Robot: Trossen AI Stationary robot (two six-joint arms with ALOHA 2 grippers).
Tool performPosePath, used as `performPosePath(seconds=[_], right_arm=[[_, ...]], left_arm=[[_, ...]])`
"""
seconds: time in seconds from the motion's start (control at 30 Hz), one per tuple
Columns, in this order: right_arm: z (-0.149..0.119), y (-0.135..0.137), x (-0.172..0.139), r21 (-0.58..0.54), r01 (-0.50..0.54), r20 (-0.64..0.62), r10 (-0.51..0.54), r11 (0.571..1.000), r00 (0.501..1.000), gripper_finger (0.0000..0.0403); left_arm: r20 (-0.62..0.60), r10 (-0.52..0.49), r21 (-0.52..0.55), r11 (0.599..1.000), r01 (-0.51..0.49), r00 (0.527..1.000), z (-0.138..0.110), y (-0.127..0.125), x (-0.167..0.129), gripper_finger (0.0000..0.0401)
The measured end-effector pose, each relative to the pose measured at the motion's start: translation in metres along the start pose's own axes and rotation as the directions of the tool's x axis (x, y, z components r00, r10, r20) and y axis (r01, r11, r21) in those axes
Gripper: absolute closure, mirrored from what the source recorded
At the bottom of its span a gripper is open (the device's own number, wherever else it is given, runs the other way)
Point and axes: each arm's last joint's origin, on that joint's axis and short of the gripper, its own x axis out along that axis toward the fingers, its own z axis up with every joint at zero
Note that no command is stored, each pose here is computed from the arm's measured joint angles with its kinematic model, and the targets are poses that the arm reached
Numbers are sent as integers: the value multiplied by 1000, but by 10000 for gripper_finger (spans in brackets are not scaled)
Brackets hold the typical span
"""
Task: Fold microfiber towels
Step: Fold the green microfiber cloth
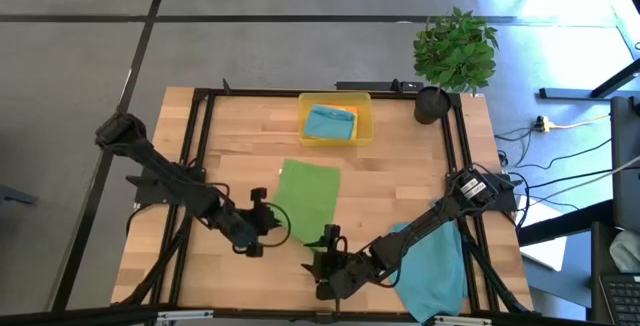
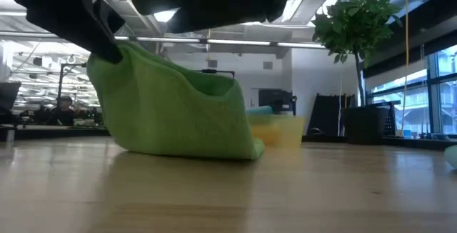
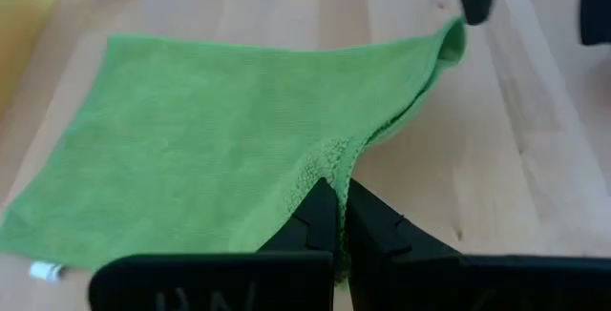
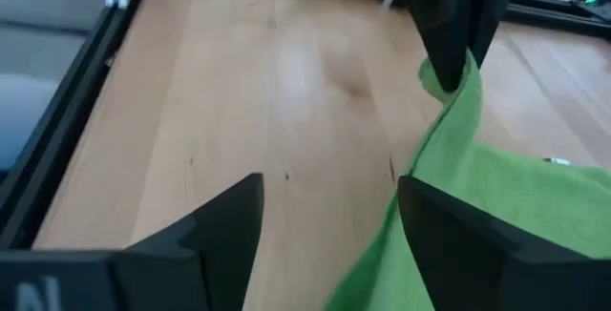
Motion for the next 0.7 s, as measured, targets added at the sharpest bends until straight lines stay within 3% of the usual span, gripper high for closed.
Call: performPosePath(seconds=[0.37, 0.7], right_arm=[[-5, -9, 12, 101, 47, -28, -44, 994, 999, 160], [-25, -11, 18, 116, 122, -127, -107, 986, 986, 160]], left_arm=[[-38, -8, -33, 999, 7, 999, 7, 20, 5, 401], [-46, -16, -29, 999, 15, 999, 8, 24, 6, 401]])
